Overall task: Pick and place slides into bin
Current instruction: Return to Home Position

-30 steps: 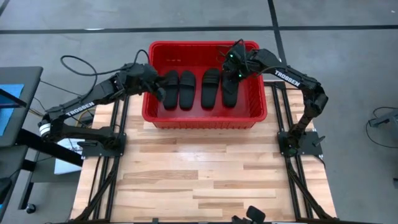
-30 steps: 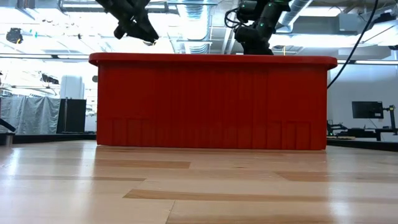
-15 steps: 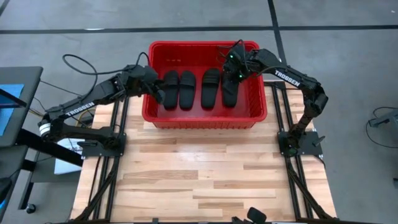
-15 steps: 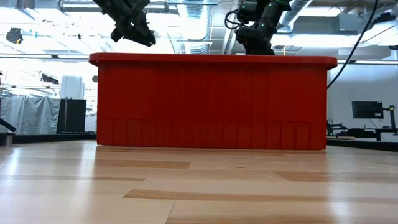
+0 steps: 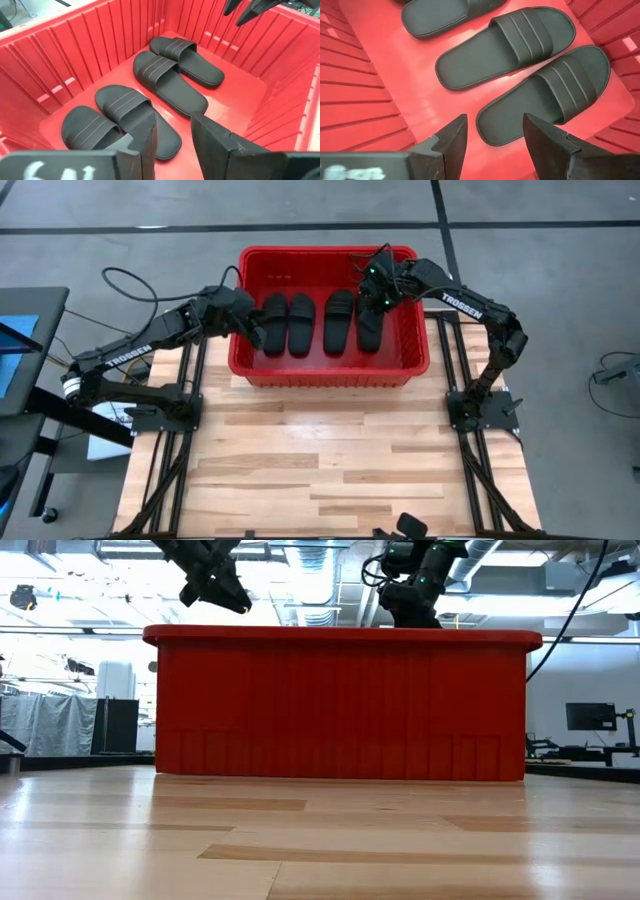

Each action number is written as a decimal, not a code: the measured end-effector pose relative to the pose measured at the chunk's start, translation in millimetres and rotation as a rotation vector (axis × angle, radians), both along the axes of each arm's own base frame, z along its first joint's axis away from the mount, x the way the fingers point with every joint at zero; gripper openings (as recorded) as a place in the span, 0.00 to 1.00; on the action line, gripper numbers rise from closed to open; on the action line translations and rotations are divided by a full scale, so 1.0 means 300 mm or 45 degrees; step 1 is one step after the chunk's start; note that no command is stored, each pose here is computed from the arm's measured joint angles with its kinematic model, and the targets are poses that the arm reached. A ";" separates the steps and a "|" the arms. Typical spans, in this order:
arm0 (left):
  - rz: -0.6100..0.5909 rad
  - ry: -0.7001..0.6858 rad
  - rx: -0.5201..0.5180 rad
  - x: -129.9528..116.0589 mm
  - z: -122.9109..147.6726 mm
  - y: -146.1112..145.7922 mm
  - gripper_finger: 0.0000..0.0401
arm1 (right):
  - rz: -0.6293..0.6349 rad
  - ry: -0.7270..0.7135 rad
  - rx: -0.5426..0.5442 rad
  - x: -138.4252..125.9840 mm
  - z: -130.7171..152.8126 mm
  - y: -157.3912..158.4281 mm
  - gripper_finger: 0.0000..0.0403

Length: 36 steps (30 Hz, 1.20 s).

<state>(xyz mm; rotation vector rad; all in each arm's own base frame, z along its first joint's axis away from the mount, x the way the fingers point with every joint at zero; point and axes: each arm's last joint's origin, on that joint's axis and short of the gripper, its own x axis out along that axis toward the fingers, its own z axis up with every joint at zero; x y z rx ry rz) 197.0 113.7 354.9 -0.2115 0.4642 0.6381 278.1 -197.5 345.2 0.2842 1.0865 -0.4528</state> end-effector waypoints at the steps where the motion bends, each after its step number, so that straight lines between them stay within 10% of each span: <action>1: 0.000 0.000 0.000 0.000 0.000 0.000 0.27 | 0.000 0.000 0.000 0.000 0.000 0.000 0.45; 21: 0.009 -0.030 0.022 -0.010 0.015 -0.005 0.27 | 0.000 -0.021 -0.016 0.004 0.003 -0.004 0.45; 36: -0.080 -0.546 0.276 -0.187 0.219 -0.111 0.27 | 0.069 -0.460 -0.298 -0.060 0.241 0.118 0.45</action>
